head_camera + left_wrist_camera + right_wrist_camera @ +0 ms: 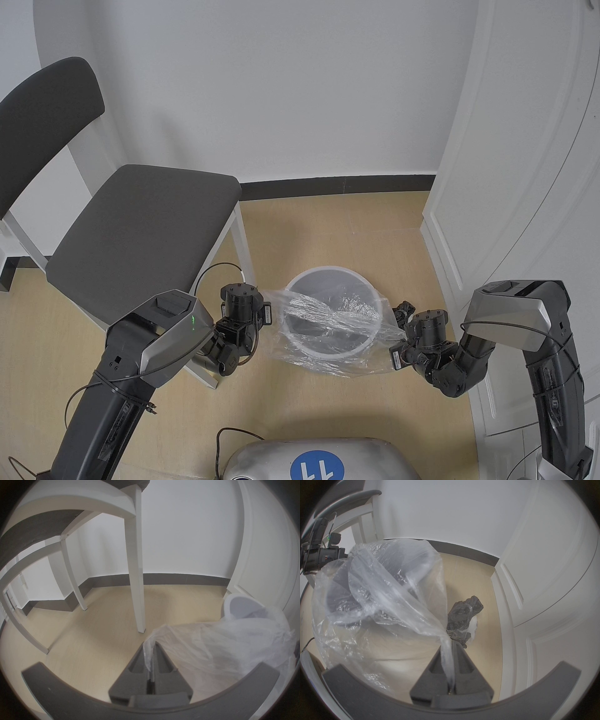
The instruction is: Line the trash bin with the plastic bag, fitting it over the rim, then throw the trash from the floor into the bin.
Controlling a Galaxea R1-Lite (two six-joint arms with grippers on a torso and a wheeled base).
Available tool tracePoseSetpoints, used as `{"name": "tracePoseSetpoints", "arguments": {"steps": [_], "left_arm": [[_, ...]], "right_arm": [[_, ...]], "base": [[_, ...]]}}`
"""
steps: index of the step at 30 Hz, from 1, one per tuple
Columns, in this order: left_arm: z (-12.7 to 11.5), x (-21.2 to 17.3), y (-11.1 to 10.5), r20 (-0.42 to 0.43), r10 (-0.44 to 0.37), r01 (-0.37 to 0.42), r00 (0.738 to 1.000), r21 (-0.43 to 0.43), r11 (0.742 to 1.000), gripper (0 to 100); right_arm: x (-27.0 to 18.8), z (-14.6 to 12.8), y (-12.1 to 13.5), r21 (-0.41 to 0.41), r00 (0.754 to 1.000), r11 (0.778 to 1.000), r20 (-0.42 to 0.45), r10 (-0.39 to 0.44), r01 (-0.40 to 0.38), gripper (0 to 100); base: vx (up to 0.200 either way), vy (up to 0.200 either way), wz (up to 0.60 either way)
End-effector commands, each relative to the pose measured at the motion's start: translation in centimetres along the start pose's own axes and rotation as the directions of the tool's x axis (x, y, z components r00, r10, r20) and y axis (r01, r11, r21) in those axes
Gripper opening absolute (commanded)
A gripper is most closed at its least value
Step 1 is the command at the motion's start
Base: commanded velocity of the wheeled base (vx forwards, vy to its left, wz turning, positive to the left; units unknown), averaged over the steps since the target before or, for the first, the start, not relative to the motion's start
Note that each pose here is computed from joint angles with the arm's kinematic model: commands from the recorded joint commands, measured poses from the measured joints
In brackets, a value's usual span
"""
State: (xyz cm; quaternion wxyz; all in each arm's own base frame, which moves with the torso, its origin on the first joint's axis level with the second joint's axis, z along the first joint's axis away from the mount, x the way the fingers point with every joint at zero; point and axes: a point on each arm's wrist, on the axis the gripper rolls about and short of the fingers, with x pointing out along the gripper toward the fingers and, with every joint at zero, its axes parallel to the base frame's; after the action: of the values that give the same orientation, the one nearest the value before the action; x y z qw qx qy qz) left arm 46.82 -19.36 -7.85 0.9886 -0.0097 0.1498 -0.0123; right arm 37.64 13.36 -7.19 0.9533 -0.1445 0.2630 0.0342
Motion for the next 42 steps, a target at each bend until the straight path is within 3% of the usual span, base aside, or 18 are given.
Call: {"name": "tracePoseSetpoints", "arguments": {"steps": [1, 2, 7, 11, 24, 25, 35, 42], "left_arm": [[-0.1, -0.3, 0.0, 0.009, -0.019, 0.019, 1.0, -0.005, 1.0, 0], [-0.1, -0.4, 0.0, 0.011, -0.023, 0.023, 1.0, -0.006, 1.0, 0], [1.7, -2.4, -0.4, 0.009, -0.048, 0.048, 0.999, -0.002, 0.999, 0], [3.6, -5.8, -1.2, 0.007, -0.157, 0.157, 0.988, 0.006, 0.988, 0], [1.8, -5.8, -0.4, -0.073, -0.154, 0.157, 0.985, 0.038, 0.987, 0], [1.7, -5.8, -0.4, -0.076, -0.153, 0.157, 0.985, 0.039, 0.987, 100], [1.3, -5.6, 1.3, -0.127, -0.112, 0.126, 0.986, 0.109, 0.986, 100], [2.8, -7.2, 1.5, -0.128, -0.137, 0.153, 0.982, 0.119, 0.981, 100]], "right_arm": [[-0.1, -0.1, 0.0, -0.009, 1.0, 1.0, -0.005, 0.0, 0.0, 0], [-0.2, -0.2, 0.0, -0.01, 1.0, 1.0, -0.008, 0.001, -0.001, 100], [-0.6, 0.5, -0.4, 0.009, 1.0, 1.0, 0.016, 0.008, -0.008, 100], [-2.5, 1.7, -1.5, 0.015, 0.999, 0.999, 0.035, 0.032, -0.032, 100], [-6.5, 3.0, -3.6, -0.01, 0.991, 0.992, 0.052, 0.126, -0.125, 100], [-6.5, 2.9, -3.6, -0.011, 0.991, 0.992, 0.049, 0.128, -0.127, 100], [-5.2, -0.6, -2.6, -0.098, 0.979, 0.975, -0.064, 0.193, -0.199, 100], [-7.9, 0.6, -2.8, -0.101, 0.956, 0.95, -0.022, 0.293, -0.294, 100]], "base": [[0.0, 0.0, 0.0], [0.0, 0.0, 0.0], [0.0, 0.0, 0.0], [0.0, 0.0, 0.0], [0.0, 0.0, 0.0], [0.0, 0.0, 0.0], [0.0, 0.0, 0.0], [0.0, 0.0, 0.0]]}}
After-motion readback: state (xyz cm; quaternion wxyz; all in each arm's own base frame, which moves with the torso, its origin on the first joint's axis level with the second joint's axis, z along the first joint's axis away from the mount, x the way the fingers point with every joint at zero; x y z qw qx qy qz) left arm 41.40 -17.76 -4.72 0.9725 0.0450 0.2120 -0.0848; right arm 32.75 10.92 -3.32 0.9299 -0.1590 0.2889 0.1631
